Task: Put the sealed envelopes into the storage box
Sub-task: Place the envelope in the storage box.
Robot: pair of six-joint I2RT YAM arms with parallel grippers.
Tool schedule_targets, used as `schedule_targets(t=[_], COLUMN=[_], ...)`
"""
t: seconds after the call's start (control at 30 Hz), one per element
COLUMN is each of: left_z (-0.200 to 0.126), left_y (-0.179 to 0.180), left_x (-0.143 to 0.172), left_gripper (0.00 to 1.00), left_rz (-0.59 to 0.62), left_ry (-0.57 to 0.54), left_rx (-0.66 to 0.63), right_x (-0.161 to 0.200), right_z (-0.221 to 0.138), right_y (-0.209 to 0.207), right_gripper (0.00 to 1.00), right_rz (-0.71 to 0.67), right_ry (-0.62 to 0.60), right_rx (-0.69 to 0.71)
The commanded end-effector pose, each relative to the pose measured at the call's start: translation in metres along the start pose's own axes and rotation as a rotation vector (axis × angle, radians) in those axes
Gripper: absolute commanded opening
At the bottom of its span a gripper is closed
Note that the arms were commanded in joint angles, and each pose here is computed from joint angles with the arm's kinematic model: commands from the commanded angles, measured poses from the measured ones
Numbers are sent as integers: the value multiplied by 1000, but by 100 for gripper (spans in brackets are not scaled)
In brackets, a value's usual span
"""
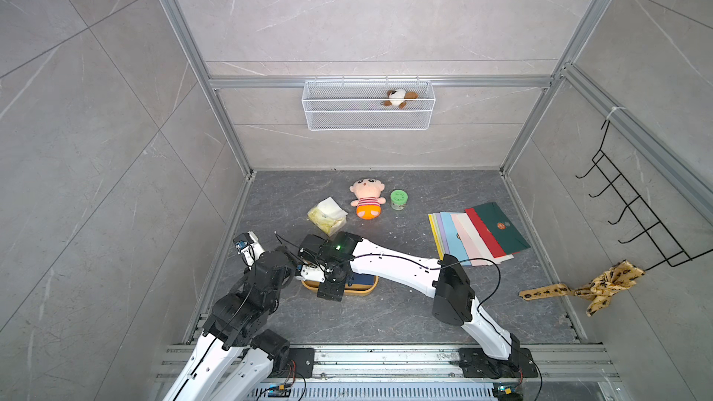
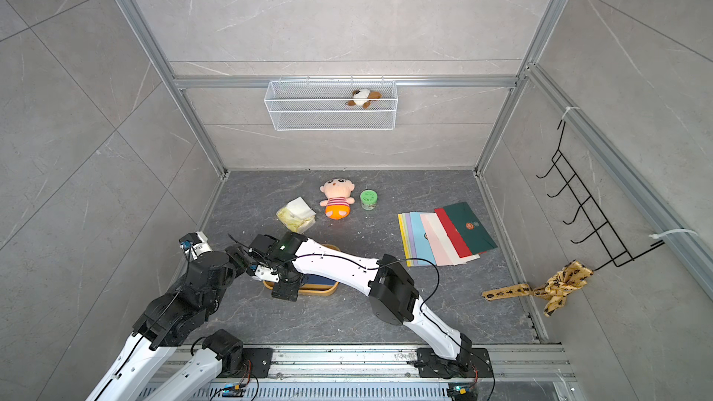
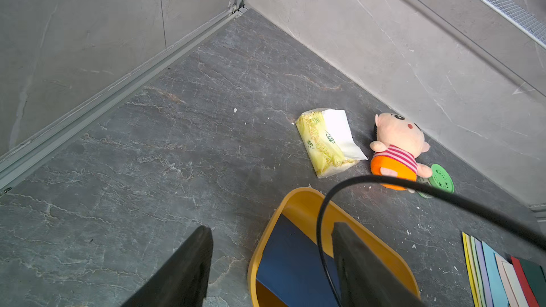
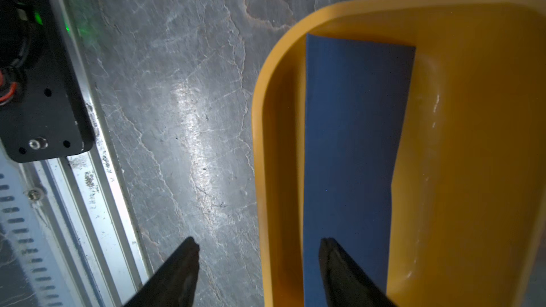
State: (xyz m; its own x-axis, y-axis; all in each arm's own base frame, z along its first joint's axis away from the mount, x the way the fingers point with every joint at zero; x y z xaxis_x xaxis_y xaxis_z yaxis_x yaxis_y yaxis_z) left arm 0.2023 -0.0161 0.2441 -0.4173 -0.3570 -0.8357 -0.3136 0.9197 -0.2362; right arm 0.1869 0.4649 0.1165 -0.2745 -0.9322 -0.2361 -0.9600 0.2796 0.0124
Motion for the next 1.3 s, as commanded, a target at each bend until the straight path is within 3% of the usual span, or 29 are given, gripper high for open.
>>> schedule_targets(t=[0.0, 0.07, 0.2, 0.47, 0.77, 1.13, 1.27], left_z=[-3, -4, -9, -12, 1, 2, 3], left_y=[-1, 3, 32, 42, 29, 25, 12], left_x=[-11, -11, -18, -34, -30, -28, -24], left_gripper=[69, 69, 69, 74, 77, 78, 77], left_rz=[-18, -30, -81, 12, 101, 95, 126], left_ry=[-50, -60, -107, -183, -149, -146, -115], left_rx=[9, -12, -196, -307, -287, -243, -149], right_x=[-14, -13, -12, 1, 7, 9, 4], right_z=[-22, -19, -19, -16, -6, 2, -7], right_y=[-12, -15, -25, -29, -28, -29, -32], right_gripper=[67, 65, 61, 60, 60, 60, 60], right_rz=[26, 25, 48, 41, 37, 27, 66], right_ry=[-99, -90, -113, -106, -80, -70, -108], right_rx=[58, 72, 86, 58, 50, 61, 23])
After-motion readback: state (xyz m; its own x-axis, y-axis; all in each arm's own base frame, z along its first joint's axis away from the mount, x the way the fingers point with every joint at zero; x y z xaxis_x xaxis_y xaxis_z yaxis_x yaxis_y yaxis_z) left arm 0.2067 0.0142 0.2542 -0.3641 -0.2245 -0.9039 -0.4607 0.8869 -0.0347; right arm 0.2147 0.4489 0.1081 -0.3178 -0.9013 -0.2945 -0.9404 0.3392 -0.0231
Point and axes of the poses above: each gripper's point midway between its finger pads, its own z axis out along the fingers, its own y axis along the line the jaws close on, x = y × z, the point moved 2 cm from there along -z, back along the fingers, and after that the axes turned 9 degrees about z, right-handed, at the moved point
